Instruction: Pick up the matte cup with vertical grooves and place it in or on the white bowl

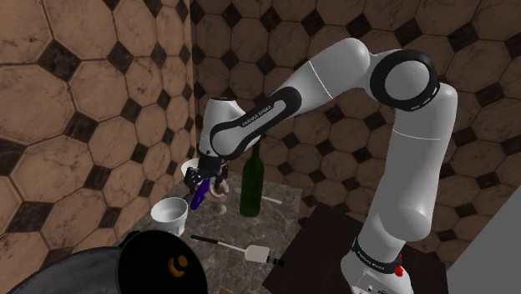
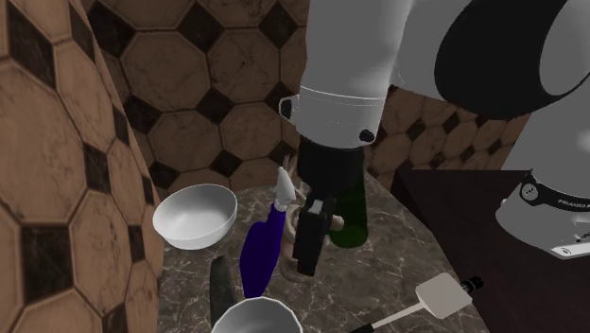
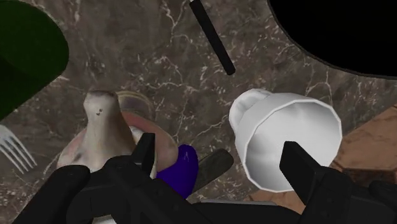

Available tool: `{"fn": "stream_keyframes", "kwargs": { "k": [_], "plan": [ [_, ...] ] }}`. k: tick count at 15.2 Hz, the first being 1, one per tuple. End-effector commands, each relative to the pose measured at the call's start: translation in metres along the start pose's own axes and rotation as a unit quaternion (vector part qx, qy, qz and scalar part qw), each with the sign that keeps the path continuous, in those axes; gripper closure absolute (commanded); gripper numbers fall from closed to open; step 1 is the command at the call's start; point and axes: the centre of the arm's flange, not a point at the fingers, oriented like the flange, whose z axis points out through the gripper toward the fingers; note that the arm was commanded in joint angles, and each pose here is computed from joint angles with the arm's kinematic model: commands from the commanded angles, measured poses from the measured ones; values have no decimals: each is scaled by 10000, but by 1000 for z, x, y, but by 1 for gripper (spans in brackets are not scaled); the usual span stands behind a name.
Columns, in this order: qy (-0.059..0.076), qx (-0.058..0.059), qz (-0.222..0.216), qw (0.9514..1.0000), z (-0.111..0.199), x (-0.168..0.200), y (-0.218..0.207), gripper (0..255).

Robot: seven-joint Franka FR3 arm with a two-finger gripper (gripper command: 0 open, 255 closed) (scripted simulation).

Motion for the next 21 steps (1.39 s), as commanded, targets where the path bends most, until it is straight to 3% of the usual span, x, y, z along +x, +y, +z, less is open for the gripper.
{"fn": "stream_keyframes", "kwargs": {
  "k": [1, 6, 13, 21],
  "plan": [
    [32, 17, 62, 10000, 18, 11, -13, 0],
    [101, 48, 184, 9998, 59, 38, -42, 0],
    [101, 48, 184, 9998, 99, 39, -43, 0],
    [101, 48, 184, 9998, 99, 39, -43, 0]
  ]
}}
